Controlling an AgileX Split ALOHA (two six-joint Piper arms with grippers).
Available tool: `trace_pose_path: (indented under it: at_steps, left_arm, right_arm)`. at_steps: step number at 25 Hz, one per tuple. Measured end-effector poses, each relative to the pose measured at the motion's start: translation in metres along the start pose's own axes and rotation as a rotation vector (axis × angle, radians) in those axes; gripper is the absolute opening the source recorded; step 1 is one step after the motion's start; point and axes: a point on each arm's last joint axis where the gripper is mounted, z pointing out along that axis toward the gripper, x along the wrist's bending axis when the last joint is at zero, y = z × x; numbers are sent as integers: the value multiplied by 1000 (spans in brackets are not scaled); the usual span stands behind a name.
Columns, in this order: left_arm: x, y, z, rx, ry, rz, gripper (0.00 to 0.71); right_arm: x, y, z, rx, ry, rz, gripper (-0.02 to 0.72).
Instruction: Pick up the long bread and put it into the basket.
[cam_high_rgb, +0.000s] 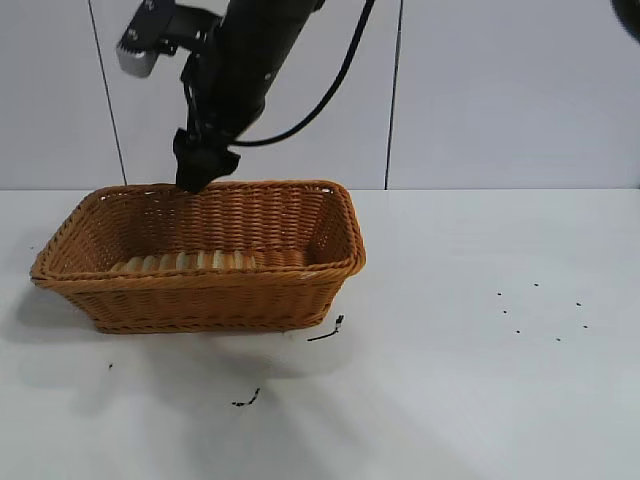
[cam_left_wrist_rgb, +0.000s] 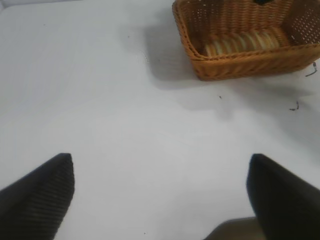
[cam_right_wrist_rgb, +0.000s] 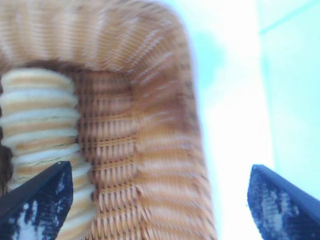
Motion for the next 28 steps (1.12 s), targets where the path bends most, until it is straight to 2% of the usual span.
trace_pose_path:
  at_steps: [4,6,14,20,28]
  left_arm:
    - [0,0,0,0,0,0,696]
    - [0,0,0,0,0,0,696]
    - [0,0,0,0,0,0,696]
    - [0,0,0,0,0,0,696]
    - [0,0,0,0,0,0,696]
  right_arm:
    - [-15,-9,-4,78,-110,190,651]
    - [-26,-15,-6,103,-140,265,640]
    - [-105,-57,-19,169,-186,504,627]
    - [-170,-104,-39,246,-251,654,623]
    - [-216,-150,-63,322,-303,781,619]
